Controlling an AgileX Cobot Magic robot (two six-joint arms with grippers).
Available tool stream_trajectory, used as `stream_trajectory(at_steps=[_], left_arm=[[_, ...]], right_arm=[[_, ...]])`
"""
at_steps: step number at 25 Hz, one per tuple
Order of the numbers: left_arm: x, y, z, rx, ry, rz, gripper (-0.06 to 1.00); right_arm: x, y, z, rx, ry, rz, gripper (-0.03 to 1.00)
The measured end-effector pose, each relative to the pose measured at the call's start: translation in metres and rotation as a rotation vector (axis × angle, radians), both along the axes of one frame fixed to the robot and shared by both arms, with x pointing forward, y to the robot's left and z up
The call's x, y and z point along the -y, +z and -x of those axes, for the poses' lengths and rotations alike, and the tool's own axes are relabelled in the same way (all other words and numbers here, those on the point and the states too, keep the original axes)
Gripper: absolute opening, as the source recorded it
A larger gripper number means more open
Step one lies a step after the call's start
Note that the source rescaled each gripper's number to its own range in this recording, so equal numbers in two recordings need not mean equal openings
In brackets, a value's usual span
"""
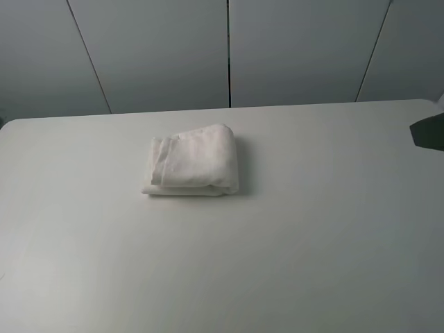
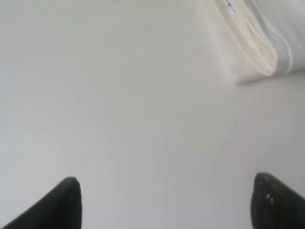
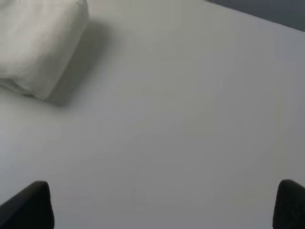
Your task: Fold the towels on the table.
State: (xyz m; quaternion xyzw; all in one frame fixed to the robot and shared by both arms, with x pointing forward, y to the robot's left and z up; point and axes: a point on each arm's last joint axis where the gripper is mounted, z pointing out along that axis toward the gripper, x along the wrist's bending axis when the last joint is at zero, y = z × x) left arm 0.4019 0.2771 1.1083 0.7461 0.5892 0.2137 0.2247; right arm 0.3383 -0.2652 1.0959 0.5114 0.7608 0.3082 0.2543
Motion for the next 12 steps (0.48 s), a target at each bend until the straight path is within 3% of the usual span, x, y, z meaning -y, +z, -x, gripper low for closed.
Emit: stream_trajectory(at_steps=[5,12], left_arm=[[-0.007,0.001,0.043,0.108,0.033,0.044,0.91],[-0.014,-0.011,0.098,0.218,0.047,0.093,0.91]], right_arm=[[0.02,0.004,0.047,0.019,-0.014,-0.012,1.0],[0.039,0.005,0.095,0.167,-0.019,-0.075,1.0]])
